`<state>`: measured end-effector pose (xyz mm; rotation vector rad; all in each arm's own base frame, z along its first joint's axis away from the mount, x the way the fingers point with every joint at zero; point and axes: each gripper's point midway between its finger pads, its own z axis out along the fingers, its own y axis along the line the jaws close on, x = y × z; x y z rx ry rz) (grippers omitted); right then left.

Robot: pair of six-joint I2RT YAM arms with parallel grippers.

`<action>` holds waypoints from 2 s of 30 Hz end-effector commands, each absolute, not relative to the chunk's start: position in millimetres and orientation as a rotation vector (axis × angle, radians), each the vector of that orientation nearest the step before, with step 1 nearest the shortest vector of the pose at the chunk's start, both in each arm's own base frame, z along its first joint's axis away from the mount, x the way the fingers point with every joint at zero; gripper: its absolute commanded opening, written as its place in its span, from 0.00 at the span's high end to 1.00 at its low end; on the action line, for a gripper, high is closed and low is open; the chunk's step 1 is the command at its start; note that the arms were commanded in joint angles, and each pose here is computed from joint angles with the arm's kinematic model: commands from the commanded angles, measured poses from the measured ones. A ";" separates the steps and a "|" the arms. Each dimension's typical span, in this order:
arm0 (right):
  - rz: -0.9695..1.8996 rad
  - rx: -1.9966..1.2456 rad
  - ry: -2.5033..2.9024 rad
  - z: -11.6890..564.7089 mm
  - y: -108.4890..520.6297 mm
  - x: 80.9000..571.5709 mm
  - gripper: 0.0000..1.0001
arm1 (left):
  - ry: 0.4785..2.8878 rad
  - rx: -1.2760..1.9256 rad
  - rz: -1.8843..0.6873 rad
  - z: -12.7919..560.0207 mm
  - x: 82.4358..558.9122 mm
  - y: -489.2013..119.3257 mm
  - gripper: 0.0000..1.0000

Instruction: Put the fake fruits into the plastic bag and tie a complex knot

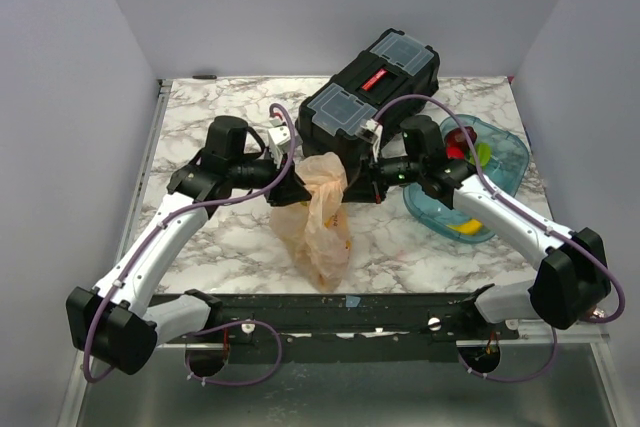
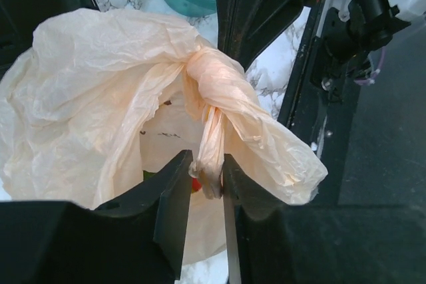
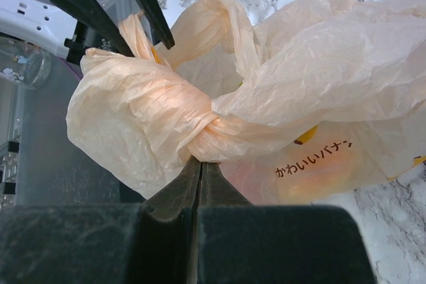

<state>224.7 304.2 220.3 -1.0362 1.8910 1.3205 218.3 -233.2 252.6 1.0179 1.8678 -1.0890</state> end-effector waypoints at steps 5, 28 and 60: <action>1.104 -1.003 1.962 205.9 290.5 242.7 0.99 | 1.897 0.916 -1.062 256.5 236.7 -223.5 1.00; 0.596 -1.131 2.093 135.7 213.8 255.9 0.99 | 2.181 0.544 -0.686 169.0 284.4 -116.9 1.00; 0.647 -1.134 1.876 141.2 263.9 291.7 0.10 | 2.138 0.573 -0.969 170.6 262.2 -160.3 1.00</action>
